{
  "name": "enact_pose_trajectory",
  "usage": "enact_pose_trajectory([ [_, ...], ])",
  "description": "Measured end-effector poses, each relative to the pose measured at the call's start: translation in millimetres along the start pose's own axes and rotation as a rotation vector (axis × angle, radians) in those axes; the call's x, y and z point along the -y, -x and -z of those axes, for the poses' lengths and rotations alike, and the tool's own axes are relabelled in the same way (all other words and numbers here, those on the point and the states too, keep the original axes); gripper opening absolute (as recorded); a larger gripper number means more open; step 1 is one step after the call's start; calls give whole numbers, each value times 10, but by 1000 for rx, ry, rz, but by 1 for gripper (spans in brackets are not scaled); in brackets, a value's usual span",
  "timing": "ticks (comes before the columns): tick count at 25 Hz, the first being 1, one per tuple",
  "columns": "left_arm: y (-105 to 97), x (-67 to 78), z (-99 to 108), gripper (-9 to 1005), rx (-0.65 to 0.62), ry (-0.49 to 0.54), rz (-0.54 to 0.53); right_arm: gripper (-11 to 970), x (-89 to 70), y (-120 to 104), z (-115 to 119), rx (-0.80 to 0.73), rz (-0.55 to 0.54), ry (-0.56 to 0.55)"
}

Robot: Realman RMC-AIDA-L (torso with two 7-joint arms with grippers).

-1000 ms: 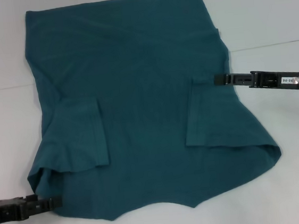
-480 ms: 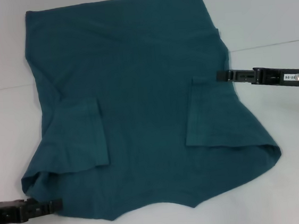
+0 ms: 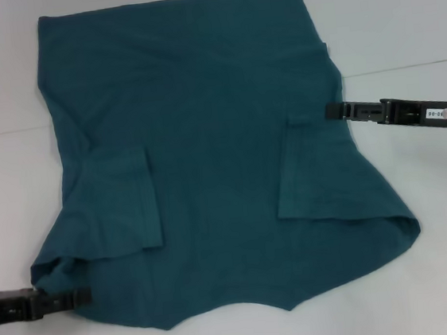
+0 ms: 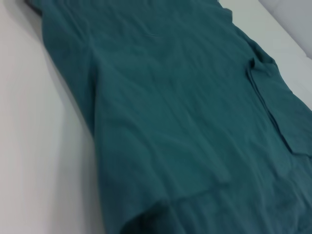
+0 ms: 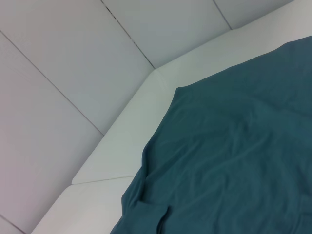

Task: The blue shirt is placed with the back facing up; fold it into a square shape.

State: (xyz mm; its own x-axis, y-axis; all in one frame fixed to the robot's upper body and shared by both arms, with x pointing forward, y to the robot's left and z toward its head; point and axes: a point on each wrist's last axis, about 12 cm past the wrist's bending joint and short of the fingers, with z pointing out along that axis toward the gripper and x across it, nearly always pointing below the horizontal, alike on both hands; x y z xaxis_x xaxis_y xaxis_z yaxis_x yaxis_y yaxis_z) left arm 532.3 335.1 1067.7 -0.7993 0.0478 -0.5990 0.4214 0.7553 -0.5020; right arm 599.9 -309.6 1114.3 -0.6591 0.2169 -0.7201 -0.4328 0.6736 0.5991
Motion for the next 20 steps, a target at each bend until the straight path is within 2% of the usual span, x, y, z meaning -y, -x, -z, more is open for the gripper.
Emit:
enact_pose_trajectory([
  [7,123,0,-68,835,17,22,0,916,3,-3,6,1,-2,0],
  [20,116,-18,-57,829,24,39,7,915,8,-8,12,2,-3,-2],
])
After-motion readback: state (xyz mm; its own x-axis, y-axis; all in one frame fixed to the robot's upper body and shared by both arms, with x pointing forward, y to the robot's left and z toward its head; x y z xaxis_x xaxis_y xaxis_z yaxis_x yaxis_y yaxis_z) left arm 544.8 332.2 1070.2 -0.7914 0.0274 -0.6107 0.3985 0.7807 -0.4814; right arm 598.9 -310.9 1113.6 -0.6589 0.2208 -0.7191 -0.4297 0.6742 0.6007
